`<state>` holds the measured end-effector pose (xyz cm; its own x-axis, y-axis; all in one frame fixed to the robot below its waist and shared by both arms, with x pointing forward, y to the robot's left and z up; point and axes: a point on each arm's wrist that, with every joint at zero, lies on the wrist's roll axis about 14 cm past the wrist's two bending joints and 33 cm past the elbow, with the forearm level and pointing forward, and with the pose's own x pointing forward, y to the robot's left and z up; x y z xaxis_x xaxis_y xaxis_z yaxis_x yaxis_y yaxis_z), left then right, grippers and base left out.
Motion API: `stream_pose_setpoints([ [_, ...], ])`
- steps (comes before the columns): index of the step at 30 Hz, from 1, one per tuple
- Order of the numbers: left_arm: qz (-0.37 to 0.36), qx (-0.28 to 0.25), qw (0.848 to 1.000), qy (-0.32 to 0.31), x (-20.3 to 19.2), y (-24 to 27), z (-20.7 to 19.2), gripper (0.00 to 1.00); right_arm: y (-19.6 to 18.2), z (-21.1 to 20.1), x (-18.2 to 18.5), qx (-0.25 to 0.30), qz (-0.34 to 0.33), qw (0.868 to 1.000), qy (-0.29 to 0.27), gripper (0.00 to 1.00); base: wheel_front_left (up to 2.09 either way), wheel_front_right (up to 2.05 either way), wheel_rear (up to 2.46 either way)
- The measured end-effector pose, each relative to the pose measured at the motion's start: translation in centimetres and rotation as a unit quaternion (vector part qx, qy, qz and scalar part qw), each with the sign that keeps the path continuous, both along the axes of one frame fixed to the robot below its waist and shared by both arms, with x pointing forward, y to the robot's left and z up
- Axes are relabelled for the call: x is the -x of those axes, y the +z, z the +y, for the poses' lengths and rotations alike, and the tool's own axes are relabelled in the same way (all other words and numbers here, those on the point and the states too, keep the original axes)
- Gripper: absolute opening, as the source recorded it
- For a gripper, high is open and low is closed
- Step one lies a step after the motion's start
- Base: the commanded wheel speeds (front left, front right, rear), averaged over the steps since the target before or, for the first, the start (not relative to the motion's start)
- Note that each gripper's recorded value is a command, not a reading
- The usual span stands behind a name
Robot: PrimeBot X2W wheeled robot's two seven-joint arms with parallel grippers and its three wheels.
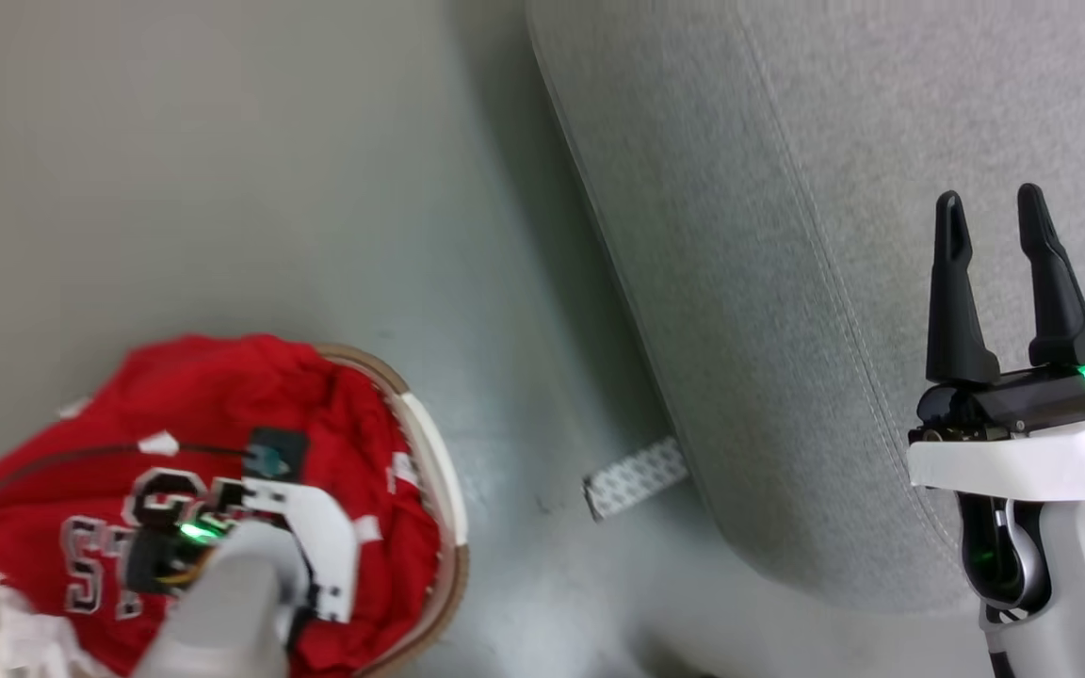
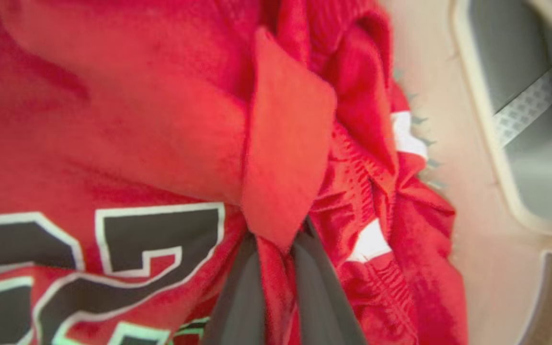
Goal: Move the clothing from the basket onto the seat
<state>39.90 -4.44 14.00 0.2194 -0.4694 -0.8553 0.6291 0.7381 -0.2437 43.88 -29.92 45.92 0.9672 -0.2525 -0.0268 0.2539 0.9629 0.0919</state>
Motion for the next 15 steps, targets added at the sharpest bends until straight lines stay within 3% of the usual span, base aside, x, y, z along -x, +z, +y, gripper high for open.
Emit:
stream_pose_setpoints([
  [6,-0.041,0.054,0.997,0.046,-0.4,5.0,-0.4,0.00,2.9,0.7,0.7,0.017,-0.029,0.999,0.024,1.00,0.00,0.00,0.00],
  [12,-0.126,0.097,0.983,0.096,-2.1,11.1,1.6,0.00,4.9,2.8,1.7,0.010,-0.054,0.996,0.064,1.00,0.00,0.00,0.00],
  [15,-0.170,0.121,0.972,0.113,-2.6,14.6,2.3,0.00,5.9,4.5,2.3,-0.050,-0.084,0.992,0.074,1.00,0.00,0.00,0.00],
])
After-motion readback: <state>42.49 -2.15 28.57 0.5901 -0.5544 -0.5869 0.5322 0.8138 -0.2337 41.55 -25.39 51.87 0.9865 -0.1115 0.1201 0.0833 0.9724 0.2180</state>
